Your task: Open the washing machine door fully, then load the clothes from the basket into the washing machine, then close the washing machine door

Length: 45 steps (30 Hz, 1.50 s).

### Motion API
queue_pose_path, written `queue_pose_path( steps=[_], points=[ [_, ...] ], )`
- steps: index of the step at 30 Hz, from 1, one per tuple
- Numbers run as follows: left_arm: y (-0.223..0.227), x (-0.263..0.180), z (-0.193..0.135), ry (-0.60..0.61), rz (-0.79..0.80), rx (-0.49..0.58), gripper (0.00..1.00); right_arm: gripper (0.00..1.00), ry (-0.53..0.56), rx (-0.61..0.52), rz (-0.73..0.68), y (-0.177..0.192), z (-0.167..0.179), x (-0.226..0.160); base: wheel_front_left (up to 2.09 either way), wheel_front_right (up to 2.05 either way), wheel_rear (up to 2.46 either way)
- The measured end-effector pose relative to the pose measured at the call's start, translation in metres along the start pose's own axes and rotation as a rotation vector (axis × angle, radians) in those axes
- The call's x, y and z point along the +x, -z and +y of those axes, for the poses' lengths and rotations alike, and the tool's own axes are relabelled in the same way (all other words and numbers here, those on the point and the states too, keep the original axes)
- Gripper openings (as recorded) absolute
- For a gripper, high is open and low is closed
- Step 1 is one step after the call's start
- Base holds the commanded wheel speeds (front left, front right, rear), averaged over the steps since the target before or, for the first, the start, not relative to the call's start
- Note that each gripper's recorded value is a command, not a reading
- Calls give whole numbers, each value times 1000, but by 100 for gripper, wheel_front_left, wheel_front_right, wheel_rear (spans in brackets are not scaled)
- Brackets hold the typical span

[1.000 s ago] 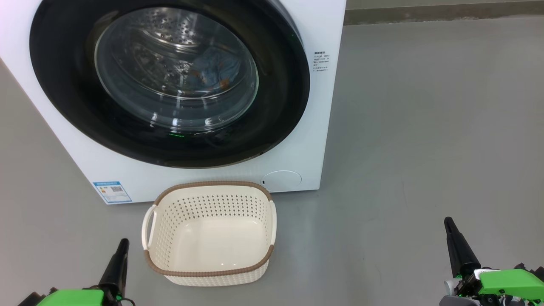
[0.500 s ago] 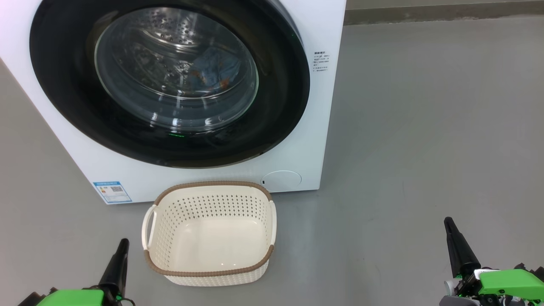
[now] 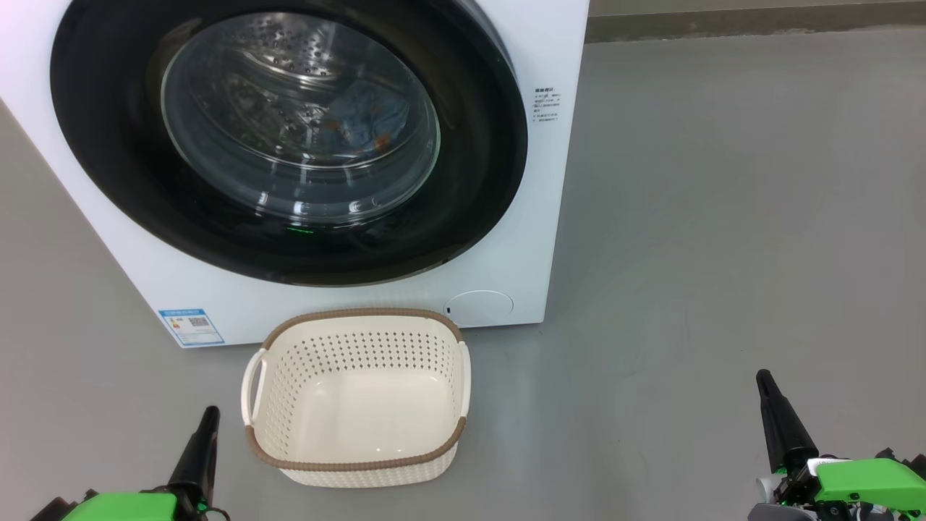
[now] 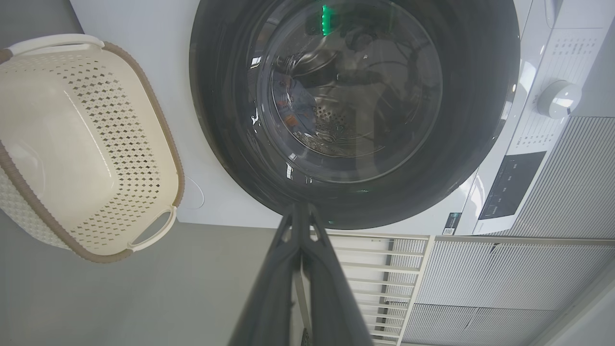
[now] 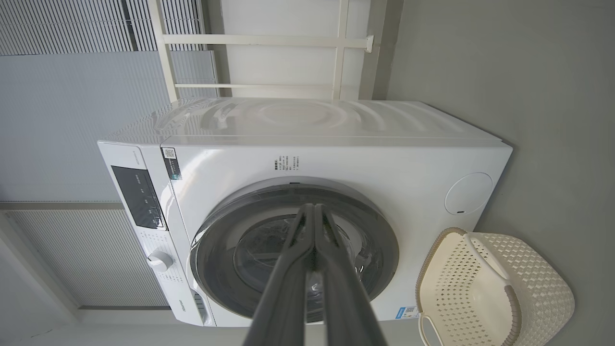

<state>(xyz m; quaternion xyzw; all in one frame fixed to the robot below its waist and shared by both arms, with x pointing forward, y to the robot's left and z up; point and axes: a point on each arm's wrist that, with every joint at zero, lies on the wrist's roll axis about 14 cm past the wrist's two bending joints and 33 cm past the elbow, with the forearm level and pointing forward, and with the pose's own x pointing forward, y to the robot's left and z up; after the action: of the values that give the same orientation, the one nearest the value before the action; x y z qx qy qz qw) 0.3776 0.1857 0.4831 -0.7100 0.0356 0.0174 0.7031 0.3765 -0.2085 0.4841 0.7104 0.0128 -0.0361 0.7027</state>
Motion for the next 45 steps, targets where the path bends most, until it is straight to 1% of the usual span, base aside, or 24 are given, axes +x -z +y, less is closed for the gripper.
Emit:
queue_pose_path(
  steps=[45],
  points=[
    [0,0,0,0,0,0,0,0,0,2,-2,0,0,0,0,0,0]
  ],
)
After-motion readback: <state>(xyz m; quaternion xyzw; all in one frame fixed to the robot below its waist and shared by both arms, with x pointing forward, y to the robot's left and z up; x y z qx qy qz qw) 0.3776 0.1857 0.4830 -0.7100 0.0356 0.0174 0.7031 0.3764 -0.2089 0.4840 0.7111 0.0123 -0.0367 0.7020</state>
